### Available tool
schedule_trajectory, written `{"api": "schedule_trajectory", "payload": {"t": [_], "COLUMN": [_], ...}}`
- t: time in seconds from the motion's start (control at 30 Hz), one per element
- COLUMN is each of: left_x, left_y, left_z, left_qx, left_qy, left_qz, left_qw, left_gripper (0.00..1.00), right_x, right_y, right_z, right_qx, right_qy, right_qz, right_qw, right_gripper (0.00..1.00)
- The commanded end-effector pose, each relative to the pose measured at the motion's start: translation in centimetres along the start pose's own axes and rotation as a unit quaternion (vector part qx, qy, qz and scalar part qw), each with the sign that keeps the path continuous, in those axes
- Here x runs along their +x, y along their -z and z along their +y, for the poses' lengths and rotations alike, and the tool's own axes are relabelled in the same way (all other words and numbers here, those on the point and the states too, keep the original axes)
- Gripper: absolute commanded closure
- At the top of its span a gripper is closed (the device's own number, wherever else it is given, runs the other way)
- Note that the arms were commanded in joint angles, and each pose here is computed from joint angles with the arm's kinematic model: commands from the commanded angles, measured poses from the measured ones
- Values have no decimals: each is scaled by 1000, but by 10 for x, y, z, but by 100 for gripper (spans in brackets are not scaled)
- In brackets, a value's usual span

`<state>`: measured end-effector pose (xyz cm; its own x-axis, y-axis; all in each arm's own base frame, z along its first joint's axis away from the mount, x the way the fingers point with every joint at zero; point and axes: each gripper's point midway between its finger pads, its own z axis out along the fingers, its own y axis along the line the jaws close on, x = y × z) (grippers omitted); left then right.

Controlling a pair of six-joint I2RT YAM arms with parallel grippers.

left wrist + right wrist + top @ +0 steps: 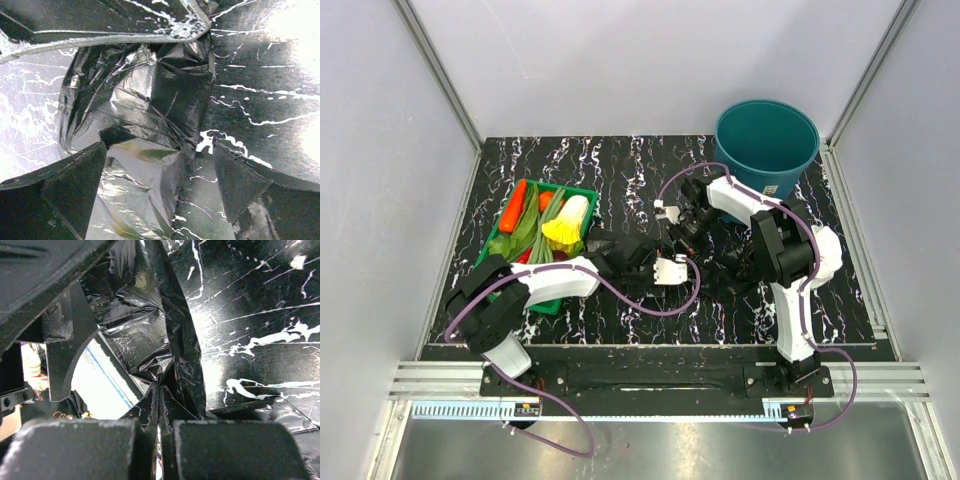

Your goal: Put the trash bags into the trash bin

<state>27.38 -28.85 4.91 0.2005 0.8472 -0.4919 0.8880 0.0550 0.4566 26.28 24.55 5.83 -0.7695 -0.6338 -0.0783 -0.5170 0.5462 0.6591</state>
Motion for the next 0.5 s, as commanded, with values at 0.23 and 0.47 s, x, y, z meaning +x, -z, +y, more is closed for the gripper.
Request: {"api": "schedule_trajectory", "payload": {"t": [0.23,0.47], "left_x": [-22,-37], "left_y": [1,25], "left_z": [7,-19], "left_qx": [8,130], "left_qy": [-10,-6], "left_qz": [-29,-32], "left_qw": [999,991], "left_gripper": [100,100], "right_x": [-2,-14], "right_y": [1,12], "right_z": [-3,-2], "right_qx": [-14,-4], "right_qy": [-5,3], "right_qz": [0,-19], "right_qw": [1000,1000], "right_gripper": [100,73]}}
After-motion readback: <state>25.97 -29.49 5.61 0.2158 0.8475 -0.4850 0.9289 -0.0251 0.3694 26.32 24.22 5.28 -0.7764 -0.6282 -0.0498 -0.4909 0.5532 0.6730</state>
